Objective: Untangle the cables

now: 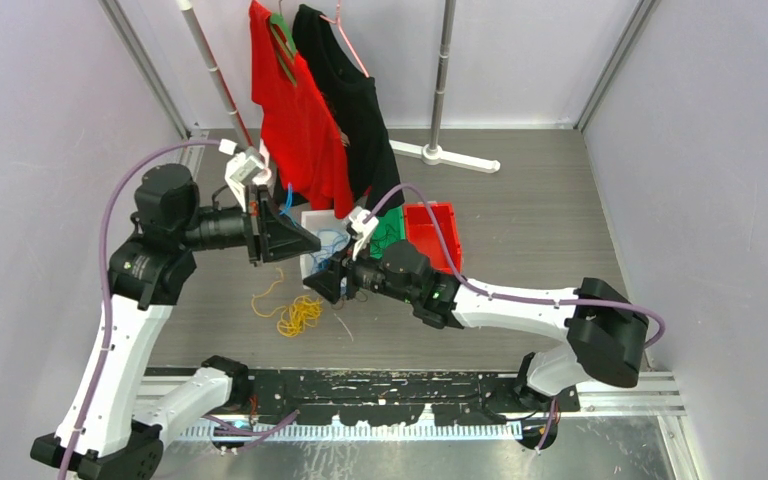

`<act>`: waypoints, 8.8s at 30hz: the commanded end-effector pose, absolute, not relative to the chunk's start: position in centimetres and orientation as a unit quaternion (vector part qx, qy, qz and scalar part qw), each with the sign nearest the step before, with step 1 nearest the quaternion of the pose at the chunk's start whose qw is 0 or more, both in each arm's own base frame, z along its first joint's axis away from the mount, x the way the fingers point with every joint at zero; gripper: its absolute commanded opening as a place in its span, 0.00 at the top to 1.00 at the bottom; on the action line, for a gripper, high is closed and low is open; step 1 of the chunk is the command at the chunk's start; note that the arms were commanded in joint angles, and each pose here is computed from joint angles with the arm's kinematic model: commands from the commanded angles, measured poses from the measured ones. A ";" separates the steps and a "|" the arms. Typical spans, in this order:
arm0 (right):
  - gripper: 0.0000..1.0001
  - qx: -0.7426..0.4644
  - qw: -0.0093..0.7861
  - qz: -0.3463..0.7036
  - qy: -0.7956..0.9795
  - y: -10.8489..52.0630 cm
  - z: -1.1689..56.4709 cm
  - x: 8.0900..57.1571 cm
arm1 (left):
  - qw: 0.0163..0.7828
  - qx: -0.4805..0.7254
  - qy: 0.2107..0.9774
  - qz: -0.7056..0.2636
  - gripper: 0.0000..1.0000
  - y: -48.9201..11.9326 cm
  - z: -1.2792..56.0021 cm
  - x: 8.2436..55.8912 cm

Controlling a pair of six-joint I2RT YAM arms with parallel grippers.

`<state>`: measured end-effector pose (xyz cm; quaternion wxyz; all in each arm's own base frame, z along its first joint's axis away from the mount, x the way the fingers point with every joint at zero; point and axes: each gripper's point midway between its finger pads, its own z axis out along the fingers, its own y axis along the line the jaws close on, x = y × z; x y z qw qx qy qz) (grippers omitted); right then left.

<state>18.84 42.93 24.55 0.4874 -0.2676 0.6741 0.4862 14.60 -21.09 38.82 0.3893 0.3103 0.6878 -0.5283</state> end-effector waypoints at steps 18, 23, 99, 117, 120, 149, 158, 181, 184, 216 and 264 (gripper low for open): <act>0.42 -0.198 0.421 0.488 0.739 40.4 15.3 16.9 | 0.603 0.366 0.541 -0.459 1.00 -19.5 58.1 13.0; 0.45 -0.193 0.408 0.479 0.753 40.3 13.8 16.6 | 0.652 0.365 0.504 -0.434 1.00 -18.7 61.8 12.3; 0.15 0.037 0.569 0.188 0.800 19.2 23.3 23.4 | 0.290 0.425 0.826 -0.228 0.28 -20.4 15.6 32.1; 0.23 -0.089 0.467 0.261 0.840 28.5 19.1 22.5 | 0.233 0.485 0.807 -0.243 0.27 -15.4 17.3 22.4; 0.24 -0.105 0.455 0.275 0.840 30.5 18.1 22.3 | 0.211 0.496 0.803 -0.252 0.29 -14.4 15.8 20.3; 0.49 -0.238 0.290 0.250 0.893 39.5 5.6 15.7 | 0.173 0.537 0.801 -0.199 0.51 -10.7 5.1 18.2; 0.76 -0.239 0.265 0.227 0.906 39.0 4.0 14.8 | 0.170 0.604 0.770 -0.111 0.75 -7.7 2.2 18.6; 0.94 -0.156 0.365 0.280 0.874 35.7 15.8 17.1 | 0.107 0.664 0.734 -0.094 1.00 -4.9 5.4 15.2; 0.97 -0.156 0.369 0.288 0.870 36.6 17.4 17.4 | 0.085 0.651 0.746 -0.112 1.00 -5.0 5.2 14.8; 0.99 -0.096 0.471 0.291 0.828 22.9 31.8 17.0 | 0.080 0.708 0.701 -0.016 1.00 -0.6 2.4 16.4; 0.99 -0.105 0.546 0.372 0.744 27.9 42.7 19.6 | 0.311 0.615 0.687 -0.228 0.01 -11.2 23.4 15.9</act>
